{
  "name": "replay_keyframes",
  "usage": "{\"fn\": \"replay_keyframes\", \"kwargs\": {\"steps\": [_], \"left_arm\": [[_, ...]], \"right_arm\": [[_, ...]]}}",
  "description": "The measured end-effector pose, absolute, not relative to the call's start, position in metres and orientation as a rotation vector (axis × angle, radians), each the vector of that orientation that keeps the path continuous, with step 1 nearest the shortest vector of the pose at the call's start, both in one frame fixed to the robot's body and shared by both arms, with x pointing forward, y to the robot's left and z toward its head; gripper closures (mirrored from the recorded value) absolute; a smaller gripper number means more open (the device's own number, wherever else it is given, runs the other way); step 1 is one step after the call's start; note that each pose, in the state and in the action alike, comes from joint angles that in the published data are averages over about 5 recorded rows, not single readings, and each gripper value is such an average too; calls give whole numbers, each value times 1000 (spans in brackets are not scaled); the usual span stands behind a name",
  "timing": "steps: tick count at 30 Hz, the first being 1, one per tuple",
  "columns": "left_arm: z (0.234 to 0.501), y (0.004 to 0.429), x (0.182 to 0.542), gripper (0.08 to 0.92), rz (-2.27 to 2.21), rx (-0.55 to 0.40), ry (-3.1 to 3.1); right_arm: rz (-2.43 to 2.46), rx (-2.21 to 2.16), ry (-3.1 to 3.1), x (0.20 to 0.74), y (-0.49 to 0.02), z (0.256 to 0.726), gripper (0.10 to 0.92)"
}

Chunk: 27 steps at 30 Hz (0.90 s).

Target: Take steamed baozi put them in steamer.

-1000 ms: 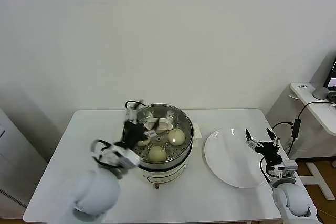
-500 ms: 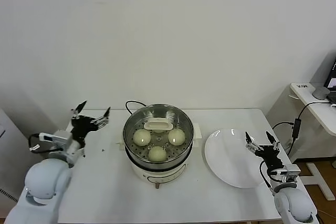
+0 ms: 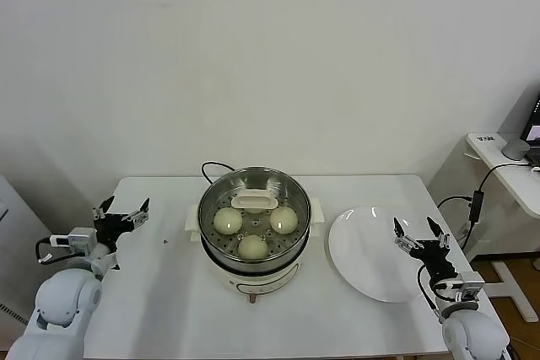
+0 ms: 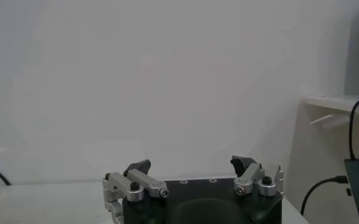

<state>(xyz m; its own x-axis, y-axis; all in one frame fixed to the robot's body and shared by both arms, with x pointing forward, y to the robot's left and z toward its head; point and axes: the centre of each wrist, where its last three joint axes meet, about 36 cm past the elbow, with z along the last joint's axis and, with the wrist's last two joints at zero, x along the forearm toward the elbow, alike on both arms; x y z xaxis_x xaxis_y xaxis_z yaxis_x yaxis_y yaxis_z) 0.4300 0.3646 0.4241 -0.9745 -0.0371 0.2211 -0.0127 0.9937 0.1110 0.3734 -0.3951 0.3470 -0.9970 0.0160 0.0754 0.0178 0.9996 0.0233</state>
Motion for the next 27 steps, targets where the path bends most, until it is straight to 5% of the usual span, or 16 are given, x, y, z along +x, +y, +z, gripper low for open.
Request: {"fn": "replay_keyframes", "kwargs": {"steps": [27], "left_arm": [[380, 372, 398, 177, -90, -6, -2828]], "right_arm": [[-52, -41, -3023, 366, -387, 341, 200]]}}
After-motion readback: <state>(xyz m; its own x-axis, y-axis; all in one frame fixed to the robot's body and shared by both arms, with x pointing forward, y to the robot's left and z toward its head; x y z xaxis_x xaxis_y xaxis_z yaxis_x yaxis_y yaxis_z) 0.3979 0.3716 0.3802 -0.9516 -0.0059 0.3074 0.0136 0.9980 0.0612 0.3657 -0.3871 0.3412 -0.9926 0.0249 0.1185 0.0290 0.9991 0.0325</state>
